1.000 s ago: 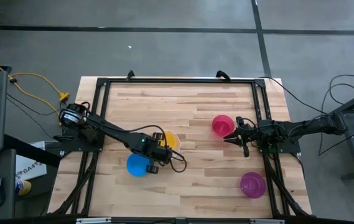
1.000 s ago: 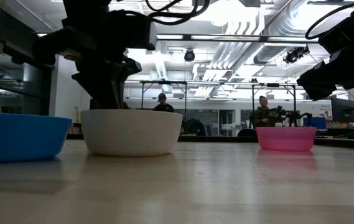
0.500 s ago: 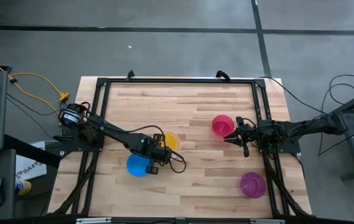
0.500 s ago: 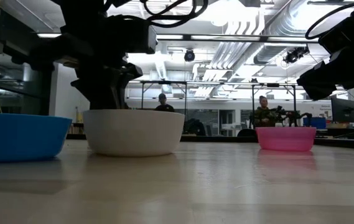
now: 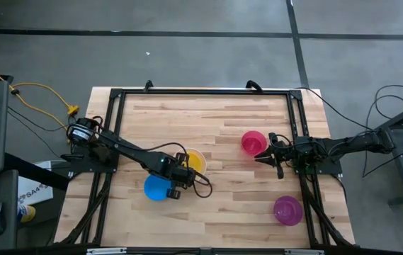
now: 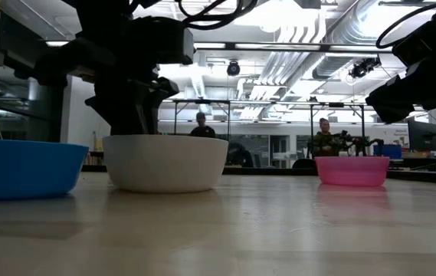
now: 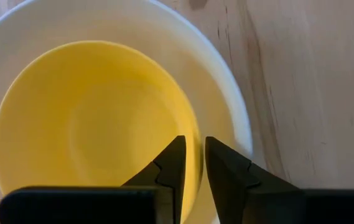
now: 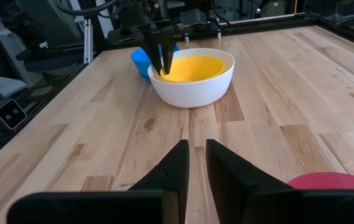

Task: Nest bowls inside each other
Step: Stack the yellow bowl on top of the white bowl on the table, then stack the blue bowl on top of the yellow bowl on the table

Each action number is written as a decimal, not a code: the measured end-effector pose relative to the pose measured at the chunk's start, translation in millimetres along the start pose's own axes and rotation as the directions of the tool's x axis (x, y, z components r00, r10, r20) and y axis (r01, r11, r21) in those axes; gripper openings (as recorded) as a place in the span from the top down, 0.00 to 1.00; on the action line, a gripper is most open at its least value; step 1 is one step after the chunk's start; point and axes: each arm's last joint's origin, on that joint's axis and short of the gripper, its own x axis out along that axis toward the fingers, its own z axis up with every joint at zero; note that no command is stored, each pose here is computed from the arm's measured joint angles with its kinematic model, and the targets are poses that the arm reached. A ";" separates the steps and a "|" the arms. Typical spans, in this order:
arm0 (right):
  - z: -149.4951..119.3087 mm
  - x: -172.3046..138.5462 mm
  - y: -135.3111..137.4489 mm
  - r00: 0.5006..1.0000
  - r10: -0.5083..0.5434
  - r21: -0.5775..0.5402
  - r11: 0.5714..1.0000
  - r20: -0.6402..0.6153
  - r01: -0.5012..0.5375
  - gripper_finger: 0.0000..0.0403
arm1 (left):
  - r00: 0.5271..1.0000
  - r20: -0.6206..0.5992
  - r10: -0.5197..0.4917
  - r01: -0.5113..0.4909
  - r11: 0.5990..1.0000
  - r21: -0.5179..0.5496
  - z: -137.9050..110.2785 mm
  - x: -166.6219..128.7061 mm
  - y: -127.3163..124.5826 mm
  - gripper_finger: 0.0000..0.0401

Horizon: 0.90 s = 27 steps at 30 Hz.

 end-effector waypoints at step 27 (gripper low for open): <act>-0.1 0.0 0.0 1.000 0.000 0.000 1.000 0.000 0.000 0.88 | 0.993 -0.049 0.106 -0.109 0.992 -0.067 18.6 -34.9 8.3 0.82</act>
